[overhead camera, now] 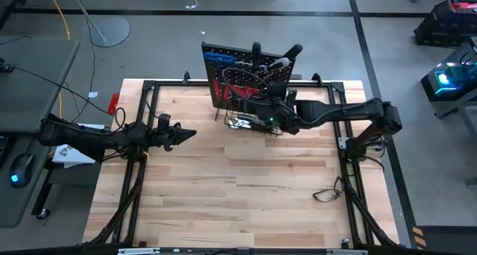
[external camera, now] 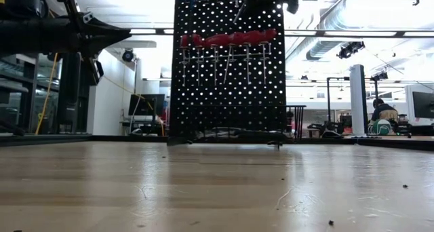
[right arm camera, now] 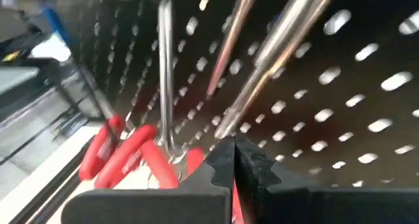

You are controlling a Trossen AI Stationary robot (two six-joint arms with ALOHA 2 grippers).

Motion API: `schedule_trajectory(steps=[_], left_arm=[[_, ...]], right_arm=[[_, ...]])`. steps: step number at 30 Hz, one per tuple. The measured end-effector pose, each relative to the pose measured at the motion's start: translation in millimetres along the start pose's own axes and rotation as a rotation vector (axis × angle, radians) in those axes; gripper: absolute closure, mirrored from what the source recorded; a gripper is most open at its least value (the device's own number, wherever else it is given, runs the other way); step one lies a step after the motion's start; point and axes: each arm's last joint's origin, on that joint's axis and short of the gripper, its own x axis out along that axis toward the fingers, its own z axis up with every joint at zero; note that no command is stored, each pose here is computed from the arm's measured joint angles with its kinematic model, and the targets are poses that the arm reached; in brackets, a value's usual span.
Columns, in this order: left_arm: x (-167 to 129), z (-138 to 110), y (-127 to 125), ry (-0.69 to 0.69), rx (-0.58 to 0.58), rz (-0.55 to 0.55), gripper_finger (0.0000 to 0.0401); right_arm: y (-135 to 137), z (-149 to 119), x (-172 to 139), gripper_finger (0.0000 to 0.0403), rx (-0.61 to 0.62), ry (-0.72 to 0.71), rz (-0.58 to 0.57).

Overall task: Hang tools onto peg board
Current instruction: Put the safety goggles into the wire basket on the peg board

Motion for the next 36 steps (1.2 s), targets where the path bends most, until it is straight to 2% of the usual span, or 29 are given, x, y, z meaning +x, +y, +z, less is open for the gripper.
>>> schedule_trajectory(steps=[8, 12, 15, 23, 30, 36], left_arm=[[0.0, -0.3, 0.3, 0.003, -0.007, 0.003, 0.0401], [0.0, -0.8, 0.9, 0.009, -0.007, 0.009, 0.0401], [0.0, -0.9, 1.0, 0.010, -0.007, 0.010, 0.0401], [0.0, -2.0, 2.2, 0.022, 0.007, 0.022, 0.0401], [0.0, -3.0, 1.4, 0.055, 0.134, -0.009, 0.0401], [0.1, -4.6, 6.3, 0.076, 0.262, 0.036, 0.0401]], right_arm=[[7.1, -12.0, 4.1, 0.0403, -0.023, 0.115, 0.094], [7.7, -15.3, 0.5, 0.0403, -0.054, 0.127, 0.098], [6.2, -12.6, -8.5, 0.0403, -0.090, 0.155, 0.137], [-11.9, -15.3, -57.0, 0.0403, -0.185, 0.371, 0.236], [-28.2, -35.2, -94.2, 0.0403, -0.254, 0.571, 0.198], [-37.2, -26.1, -110.0, 0.0403, -0.230, 0.621, 0.251]])
